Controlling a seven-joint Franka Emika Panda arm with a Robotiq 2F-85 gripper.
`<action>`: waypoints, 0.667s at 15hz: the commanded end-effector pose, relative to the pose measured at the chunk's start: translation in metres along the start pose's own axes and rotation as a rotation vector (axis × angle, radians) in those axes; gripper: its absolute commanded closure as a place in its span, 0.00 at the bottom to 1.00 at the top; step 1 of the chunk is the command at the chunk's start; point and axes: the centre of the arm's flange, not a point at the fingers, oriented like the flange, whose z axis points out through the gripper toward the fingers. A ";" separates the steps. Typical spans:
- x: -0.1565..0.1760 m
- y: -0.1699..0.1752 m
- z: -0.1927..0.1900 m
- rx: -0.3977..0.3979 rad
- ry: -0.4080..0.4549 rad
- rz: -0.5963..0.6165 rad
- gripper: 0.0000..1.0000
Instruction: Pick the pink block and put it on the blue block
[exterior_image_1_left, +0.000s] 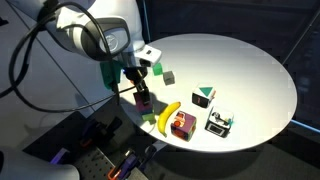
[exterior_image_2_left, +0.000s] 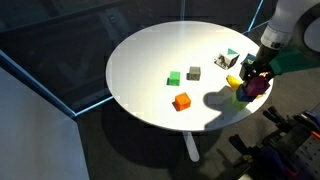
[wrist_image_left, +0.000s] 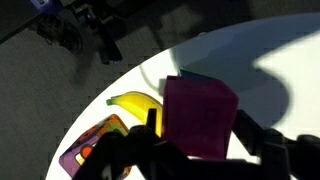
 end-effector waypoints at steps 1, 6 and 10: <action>0.003 -0.001 0.000 0.012 0.009 -0.012 0.00; -0.002 -0.001 -0.010 0.007 -0.007 -0.039 0.00; -0.005 -0.001 -0.024 -0.004 -0.018 -0.070 0.00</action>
